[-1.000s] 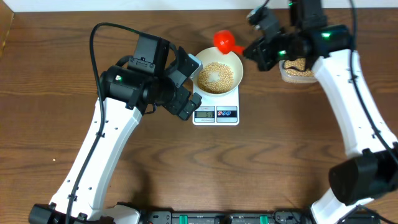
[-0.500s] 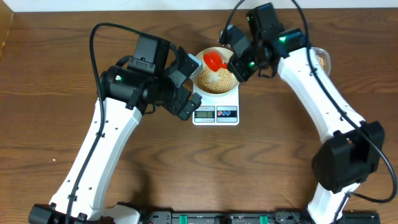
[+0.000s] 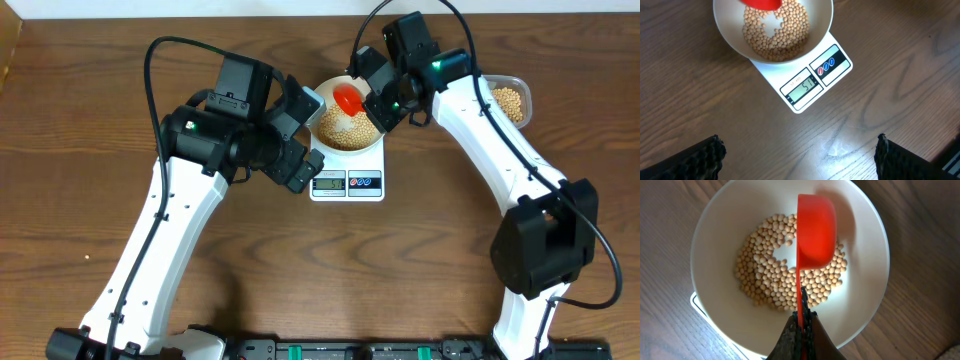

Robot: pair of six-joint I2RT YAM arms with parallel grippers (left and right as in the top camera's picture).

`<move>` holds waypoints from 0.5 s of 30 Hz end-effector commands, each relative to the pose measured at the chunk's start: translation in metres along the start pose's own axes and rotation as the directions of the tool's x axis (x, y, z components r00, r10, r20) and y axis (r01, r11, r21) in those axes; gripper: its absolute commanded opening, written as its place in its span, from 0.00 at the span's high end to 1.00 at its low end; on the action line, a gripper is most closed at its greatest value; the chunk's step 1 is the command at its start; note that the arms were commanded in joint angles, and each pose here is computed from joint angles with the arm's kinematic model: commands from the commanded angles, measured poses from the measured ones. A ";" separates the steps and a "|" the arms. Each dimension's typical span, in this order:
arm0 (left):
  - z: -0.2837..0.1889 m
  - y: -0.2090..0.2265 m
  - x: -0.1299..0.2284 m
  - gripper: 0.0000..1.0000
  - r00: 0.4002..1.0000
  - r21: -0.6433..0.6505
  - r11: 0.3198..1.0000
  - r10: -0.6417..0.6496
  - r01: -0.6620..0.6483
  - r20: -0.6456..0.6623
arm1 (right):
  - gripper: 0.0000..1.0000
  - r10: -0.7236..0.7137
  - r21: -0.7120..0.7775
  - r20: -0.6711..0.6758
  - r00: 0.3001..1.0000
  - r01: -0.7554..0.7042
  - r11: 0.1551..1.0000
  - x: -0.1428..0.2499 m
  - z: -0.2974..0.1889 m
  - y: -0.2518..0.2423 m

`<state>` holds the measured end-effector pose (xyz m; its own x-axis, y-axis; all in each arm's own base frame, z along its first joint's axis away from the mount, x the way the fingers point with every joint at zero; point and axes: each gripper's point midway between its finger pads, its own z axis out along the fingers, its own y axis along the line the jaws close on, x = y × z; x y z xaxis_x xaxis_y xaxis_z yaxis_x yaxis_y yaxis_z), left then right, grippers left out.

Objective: Scoop item into bowl and weigh 50g on scale
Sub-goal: 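Carry the scoop left over the bowl with the right gripper, then tip the red scoop to pour soybeans into the bowl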

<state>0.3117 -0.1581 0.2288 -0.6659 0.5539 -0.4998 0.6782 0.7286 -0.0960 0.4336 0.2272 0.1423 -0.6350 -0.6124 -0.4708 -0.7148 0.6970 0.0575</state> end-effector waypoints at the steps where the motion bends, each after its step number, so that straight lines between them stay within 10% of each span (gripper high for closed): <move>1: -0.002 -0.001 -0.004 0.02 1.000 0.007 1.000 0.001 -0.001 0.009 | 0.99 -0.021 0.001 -0.004 1.000 0.021 1.000 -0.001 0.006 0.000; 15: -0.002 -0.001 -0.004 0.02 1.000 0.007 1.000 0.001 -0.001 0.009 | 0.99 -0.063 0.031 -0.037 0.997 0.064 0.997 0.005 0.018 -0.008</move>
<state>0.3117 -0.1581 0.2288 -0.6658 0.5539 -0.4999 0.6783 0.7285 -0.0963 0.4407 0.2241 0.1259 -0.6226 -0.6422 -0.4472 -0.7252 0.6881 0.0216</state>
